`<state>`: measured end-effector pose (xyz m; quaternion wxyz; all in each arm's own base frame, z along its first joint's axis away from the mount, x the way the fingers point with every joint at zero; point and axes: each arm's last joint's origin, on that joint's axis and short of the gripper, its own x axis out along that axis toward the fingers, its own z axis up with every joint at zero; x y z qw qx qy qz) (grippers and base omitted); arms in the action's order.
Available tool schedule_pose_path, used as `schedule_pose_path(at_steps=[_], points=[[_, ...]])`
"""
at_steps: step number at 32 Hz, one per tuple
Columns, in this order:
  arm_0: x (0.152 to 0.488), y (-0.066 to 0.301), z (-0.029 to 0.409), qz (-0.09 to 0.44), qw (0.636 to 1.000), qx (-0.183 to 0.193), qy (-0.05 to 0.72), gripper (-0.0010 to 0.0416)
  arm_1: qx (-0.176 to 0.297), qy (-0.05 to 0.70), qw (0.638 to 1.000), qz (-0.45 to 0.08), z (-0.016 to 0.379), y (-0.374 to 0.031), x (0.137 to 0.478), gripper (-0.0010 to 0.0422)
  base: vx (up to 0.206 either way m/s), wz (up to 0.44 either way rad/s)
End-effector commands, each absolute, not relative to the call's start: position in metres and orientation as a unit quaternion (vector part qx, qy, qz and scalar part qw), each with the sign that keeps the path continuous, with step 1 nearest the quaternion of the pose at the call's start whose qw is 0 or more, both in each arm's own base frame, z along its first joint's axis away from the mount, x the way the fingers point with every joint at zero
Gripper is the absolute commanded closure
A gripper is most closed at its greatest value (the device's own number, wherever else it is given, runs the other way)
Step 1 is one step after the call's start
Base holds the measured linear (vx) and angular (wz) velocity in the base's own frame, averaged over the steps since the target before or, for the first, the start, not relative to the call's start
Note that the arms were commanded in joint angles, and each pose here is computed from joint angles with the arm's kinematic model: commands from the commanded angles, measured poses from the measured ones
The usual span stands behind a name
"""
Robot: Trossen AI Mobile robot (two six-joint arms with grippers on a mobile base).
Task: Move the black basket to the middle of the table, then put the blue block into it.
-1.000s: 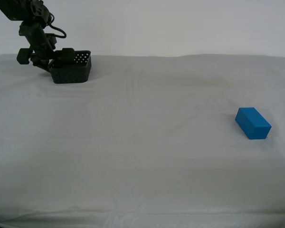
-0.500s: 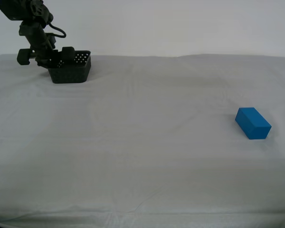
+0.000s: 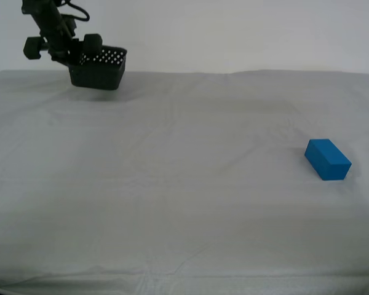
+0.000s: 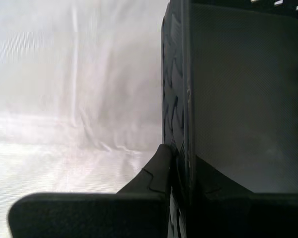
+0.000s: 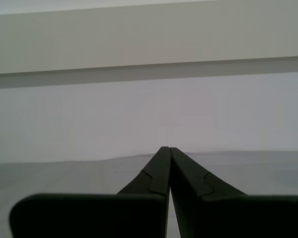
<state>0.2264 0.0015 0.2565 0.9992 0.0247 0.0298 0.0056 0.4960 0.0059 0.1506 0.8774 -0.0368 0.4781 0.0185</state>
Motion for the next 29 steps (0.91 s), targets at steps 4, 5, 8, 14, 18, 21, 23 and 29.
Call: schedule_pose_path(at_steps=[4, 5, 8, 14, 18, 21, 23, 29], points=[[0.226, 0.002, 0.257, 0.006, 0.999, 0.026, 0.027, 0.0405, -0.039, 0.49, 0.871, 0.0, 0.18, -0.018, 0.483, 0.0413, 0.0, 0.0], [0.226, 0.002, 0.257, 0.006, 0.999, 0.026, 0.027, 0.0406, -0.036, 0.495, 0.868, -0.005, 0.182, -0.024, 0.48, 0.0413, 0.0, 0.0], [0.226, 0.002, 0.257, 0.006, 0.999, 0.026, 0.027, 0.0405, -0.023, 0.514, 0.857, -0.024, 0.185, -0.045, 0.473, 0.0413, 0.0, 0.0], [0.226, 0.002, 0.257, 0.006, 0.999, 0.026, 0.027, 0.0406, -0.026, 0.542, 0.835, -0.086, 0.185, -0.09, 0.46, 0.0413, 0.0, 0.0], [0.226, 0.002, 0.257, 0.006, 0.999, 0.026, 0.027, 0.0406, -0.003, 0.549, 0.827, -0.119, 0.186, -0.127, 0.447, 0.0413, 0.0, 0.0], [0.226, 0.002, 0.257, 0.006, 0.999, 0.026, 0.027, 0.0406, 0.014, 0.559, 0.817, -0.141, 0.183, -0.15, 0.43, 0.0413, 0.0, 0.0], [0.226, 0.002, 0.257, 0.006, 0.999, 0.026, 0.027, 0.0406, 0.02, 0.562, 0.814, -0.148, 0.18, -0.157, 0.423, 0.0413, 0.0, 0.0], [0.226, 0.002, 0.257, 0.006, 0.999, 0.026, 0.028, 0.0406, 0.0, 0.559, 0.815, -0.151, 0.169, -0.16, 0.368, 0.0413, 0.0, 0.0]])
